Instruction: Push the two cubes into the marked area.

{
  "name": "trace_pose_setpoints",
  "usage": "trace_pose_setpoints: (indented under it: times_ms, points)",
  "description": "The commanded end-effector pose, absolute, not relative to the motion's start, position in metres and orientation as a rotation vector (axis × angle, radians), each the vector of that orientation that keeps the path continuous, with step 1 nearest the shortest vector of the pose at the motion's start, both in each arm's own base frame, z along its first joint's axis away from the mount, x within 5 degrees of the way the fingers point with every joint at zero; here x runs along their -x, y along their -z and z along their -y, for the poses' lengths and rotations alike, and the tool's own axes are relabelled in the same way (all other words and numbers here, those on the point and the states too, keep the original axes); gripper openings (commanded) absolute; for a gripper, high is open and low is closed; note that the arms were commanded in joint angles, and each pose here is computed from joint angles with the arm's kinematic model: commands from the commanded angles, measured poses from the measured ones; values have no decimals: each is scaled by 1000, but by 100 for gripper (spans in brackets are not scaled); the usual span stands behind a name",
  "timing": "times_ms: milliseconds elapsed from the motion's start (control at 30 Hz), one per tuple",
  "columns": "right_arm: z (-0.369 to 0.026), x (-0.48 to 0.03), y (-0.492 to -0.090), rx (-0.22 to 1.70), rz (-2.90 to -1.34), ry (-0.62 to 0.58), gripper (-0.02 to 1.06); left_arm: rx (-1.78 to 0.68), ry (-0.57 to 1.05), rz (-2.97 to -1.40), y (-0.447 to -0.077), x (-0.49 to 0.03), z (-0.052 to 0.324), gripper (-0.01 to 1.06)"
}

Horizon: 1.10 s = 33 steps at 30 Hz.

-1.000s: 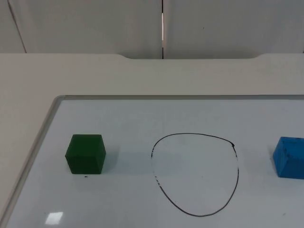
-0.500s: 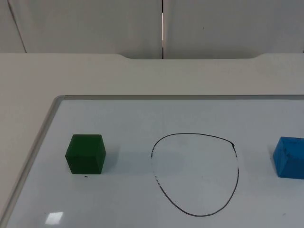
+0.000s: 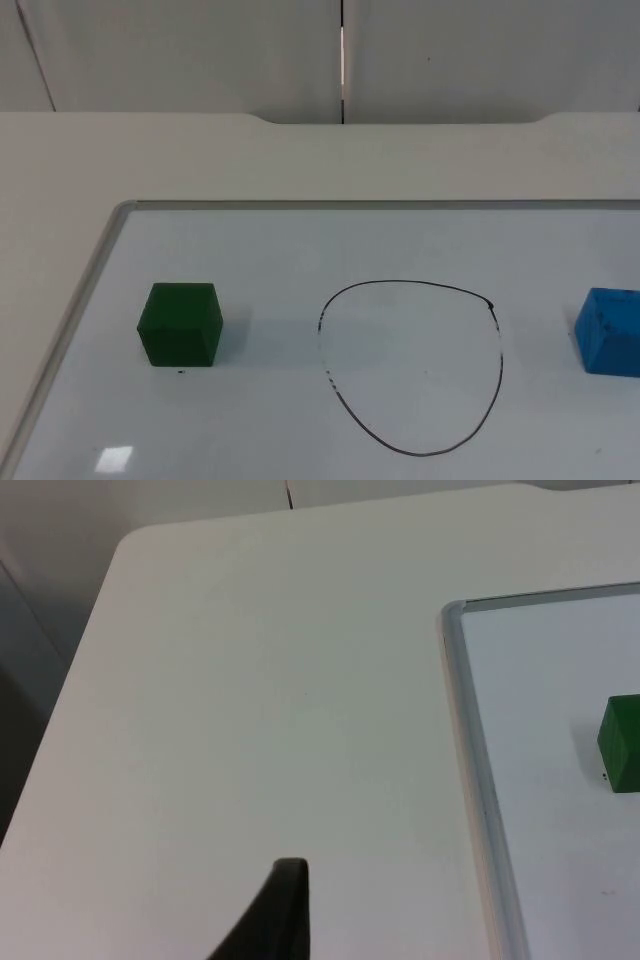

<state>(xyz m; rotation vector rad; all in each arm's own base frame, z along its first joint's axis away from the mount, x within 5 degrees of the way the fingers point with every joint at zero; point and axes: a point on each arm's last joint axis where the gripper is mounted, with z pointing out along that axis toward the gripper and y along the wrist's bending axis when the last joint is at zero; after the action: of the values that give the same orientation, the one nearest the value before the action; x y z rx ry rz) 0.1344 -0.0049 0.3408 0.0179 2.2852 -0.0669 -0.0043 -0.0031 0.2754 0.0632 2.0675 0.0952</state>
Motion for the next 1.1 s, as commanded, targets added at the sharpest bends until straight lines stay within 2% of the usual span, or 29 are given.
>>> trace_pose_setpoints:
  times_ms: [0,333,467,633,667,767,1067]
  points:
    - [5,-140,-341,-19,-2286,67,105,-59,-85,-2064,-275,5,4,105]
    - [5,-155,-333,-25,-2321,63,102,-59,-85,-2064,-275,5,4,105]
    - [5,-157,-332,-28,-2324,61,94,-59,-85,-2064,-275,5,4,105]
    - [5,-158,-334,-40,-2300,54,71,-59,-85,-2064,-275,5,4,105]
    - [5,-158,-334,-40,-2300,54,71,-59,-85,-2064,-275,5,4,105]
    - [5,-159,-334,-43,-2297,52,63,-59,-85,-2064,-275,5,4,105]
    - [5,-159,-335,-44,-2283,50,62,-6,-50,-2065,-275,5,4,105]
